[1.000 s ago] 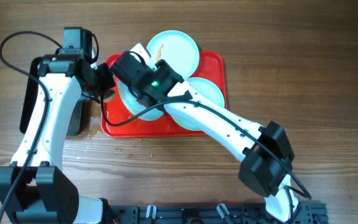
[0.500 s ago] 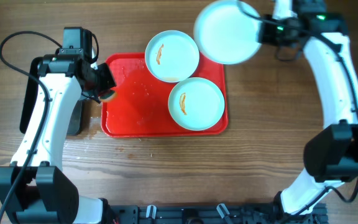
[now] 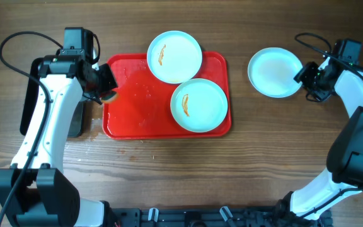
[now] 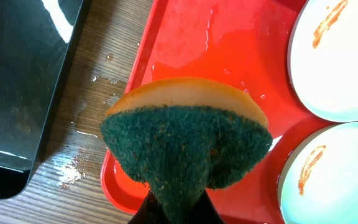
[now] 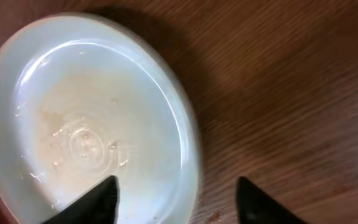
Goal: Clean dirty plates on tray and stack at the side
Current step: 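Move the right gripper back to grip the next plate's rim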
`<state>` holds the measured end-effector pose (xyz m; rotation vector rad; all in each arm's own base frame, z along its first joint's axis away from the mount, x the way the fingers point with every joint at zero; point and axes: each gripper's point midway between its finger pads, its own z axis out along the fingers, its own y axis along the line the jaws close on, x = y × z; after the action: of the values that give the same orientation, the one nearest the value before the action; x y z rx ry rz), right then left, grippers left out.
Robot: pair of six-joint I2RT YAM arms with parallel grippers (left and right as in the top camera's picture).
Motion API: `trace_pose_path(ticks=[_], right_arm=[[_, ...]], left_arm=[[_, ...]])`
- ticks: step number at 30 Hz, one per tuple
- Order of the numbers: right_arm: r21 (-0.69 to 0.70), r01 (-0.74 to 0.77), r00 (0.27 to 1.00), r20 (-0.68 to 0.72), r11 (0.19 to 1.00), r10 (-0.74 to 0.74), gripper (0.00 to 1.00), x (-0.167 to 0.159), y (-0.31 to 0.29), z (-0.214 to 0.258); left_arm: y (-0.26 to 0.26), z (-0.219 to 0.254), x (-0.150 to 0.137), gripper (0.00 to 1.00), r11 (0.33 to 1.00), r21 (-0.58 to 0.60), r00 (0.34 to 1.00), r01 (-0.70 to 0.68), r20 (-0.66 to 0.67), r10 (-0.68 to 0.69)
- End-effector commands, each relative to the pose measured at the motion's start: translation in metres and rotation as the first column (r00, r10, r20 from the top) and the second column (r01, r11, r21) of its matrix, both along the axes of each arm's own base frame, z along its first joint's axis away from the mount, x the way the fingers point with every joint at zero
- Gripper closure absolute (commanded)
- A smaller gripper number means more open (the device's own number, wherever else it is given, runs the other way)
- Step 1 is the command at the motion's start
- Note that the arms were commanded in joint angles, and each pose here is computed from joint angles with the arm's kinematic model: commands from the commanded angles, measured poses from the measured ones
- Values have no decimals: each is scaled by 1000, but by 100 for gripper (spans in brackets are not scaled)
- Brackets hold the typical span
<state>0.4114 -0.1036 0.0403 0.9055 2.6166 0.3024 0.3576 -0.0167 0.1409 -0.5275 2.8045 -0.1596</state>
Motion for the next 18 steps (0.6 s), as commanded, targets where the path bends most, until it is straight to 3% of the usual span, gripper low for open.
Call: trace_pose_path(ticks=[1, 3, 4, 5, 6, 7, 9, 13, 14, 16, 18], right_arm=[[346, -320, 934, 269, 882, 233, 35, 17, 81, 44], [441, -551, 796, 533, 708, 287, 30, 32, 131, 103], [415, -610, 746, 588, 676, 312, 22, 38, 151, 117], [372, -660, 698, 624, 652, 351, 24, 43, 170, 123], [325, -692, 669, 624, 644, 404, 35, 47, 199, 122], [293, -688, 679, 583, 664, 447, 40, 48, 223, 114], [174, -670, 706, 451, 722, 547, 30, 48, 256, 106], [-71, -677, 693, 275, 733, 667, 26, 49, 264, 154], [-101, -682, 681, 276, 725, 679, 24, 52, 265, 167], [-136, -675, 656, 341, 726, 673, 3, 62, 270, 189], [-102, -617, 690, 407, 780, 599, 0, 77, 273, 197]], left_arm=[[6, 0, 3, 96, 1000, 20, 1000, -1, 10, 1], [6, 0, 3, 96, 1000, 20, 1000, -2, 13, 1], [6, 1, 5, 96, 1000, 19, 1000, -2, 21, 2], [6, 1, 7, 96, 1000, 18, 1000, -2, 28, 1], [6, 2, 8, 96, 1000, 18, 999, -2, 32, 1], [6, 2, 9, 96, 1000, 18, 999, -2, 34, 1], [6, 2, 8, 96, 1000, 19, 1000, -2, 30, 1], [6, 3, 10, 96, 1000, 18, 999, -2, 41, 1], [6, 3, 11, 96, 1000, 18, 999, -2, 45, 1], [5, 3, 11, 96, 1000, 14, 999, -1, 45, 0], [5, 2, 9, 96, 1000, 15, 999, -1, 38, 0]])
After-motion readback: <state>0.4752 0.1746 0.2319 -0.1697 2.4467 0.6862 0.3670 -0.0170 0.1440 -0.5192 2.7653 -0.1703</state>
